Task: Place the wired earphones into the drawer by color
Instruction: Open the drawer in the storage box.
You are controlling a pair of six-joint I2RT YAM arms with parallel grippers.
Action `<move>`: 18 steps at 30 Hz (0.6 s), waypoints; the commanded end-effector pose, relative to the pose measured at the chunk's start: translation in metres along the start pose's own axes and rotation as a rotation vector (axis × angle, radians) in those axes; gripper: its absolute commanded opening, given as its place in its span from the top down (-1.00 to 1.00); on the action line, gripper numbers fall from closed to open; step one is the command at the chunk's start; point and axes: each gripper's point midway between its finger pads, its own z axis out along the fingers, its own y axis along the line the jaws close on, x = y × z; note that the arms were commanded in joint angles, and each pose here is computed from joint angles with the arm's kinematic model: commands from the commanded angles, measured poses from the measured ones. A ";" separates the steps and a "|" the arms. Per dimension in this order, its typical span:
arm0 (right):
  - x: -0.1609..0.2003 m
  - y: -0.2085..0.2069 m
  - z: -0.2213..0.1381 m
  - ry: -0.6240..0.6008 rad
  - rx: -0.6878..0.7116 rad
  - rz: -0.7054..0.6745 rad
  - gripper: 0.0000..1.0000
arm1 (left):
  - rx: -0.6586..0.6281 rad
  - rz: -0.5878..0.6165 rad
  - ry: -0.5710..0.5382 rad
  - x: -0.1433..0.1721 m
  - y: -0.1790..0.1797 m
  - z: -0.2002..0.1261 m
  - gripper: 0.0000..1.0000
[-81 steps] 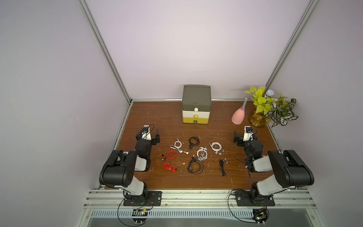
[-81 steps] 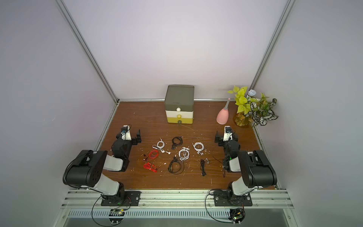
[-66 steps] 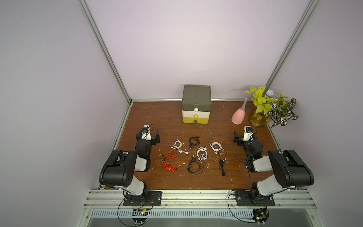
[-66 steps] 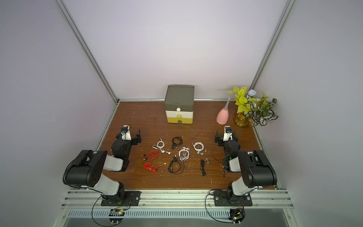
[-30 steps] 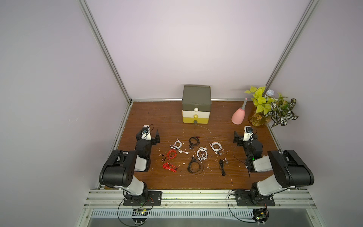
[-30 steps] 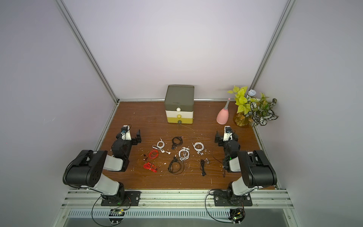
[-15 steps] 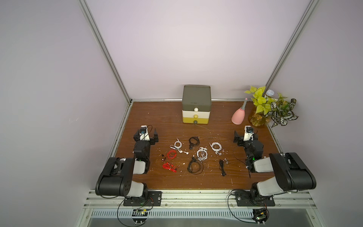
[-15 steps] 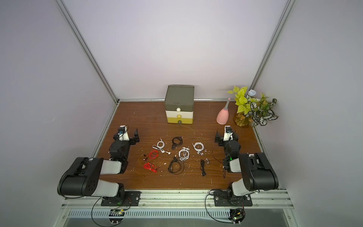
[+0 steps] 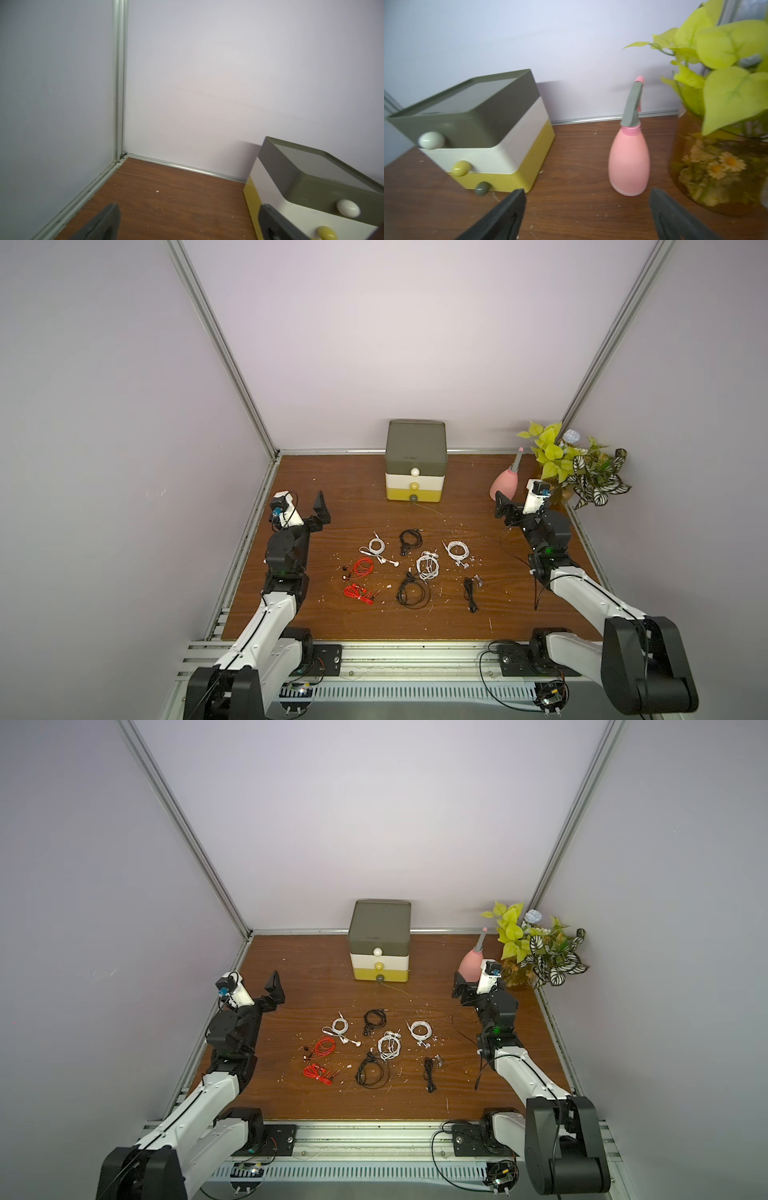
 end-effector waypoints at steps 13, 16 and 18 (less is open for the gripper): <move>0.047 0.093 0.009 0.317 -0.326 0.208 -0.99 | 0.194 -0.239 0.307 0.032 -0.090 0.016 -0.99; 0.054 0.096 0.007 0.332 -0.333 0.196 -0.98 | 0.194 -0.212 0.352 0.039 -0.117 0.022 -0.99; 0.056 0.095 0.004 0.331 -0.329 0.192 -0.99 | 0.205 -0.214 0.376 0.042 -0.136 0.027 -0.99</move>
